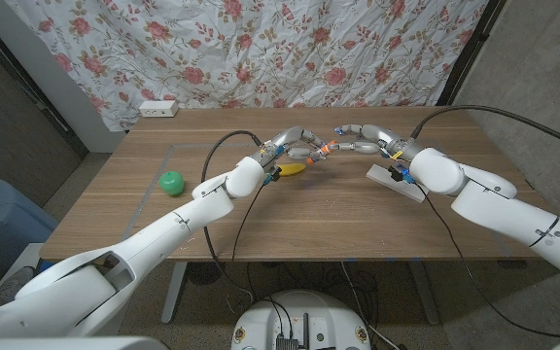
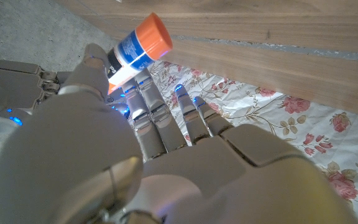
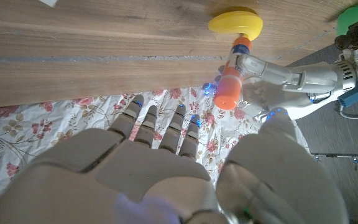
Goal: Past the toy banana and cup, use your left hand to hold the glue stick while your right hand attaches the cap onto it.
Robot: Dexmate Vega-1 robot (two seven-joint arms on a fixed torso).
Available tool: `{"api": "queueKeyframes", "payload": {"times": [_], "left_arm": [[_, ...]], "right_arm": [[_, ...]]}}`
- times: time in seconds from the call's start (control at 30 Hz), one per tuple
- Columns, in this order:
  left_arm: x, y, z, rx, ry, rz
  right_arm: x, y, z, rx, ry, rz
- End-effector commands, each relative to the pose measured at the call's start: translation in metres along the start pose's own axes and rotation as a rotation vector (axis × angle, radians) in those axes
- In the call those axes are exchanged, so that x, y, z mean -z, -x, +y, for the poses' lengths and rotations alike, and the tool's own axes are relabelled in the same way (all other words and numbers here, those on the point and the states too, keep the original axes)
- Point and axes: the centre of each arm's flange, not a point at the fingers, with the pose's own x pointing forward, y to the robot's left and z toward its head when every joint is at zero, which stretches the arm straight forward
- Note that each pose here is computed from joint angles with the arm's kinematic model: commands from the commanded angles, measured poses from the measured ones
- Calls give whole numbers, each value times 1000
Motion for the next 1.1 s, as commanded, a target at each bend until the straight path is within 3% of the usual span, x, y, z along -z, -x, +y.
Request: {"api": "queueKeyframes", "payload": {"times": [0.03, 0.53, 1.1], "left_arm": [[-2, 1, 0, -11, 11, 0], [0, 1, 0, -36, 28, -1], [4, -3, 0, -46, 42, 5]], "right_arm": [[4, 11, 1, 51, -64, -59], [5, 28, 12, 170, -110, -107], [6, 39, 27, 283, -112, -104]]}}
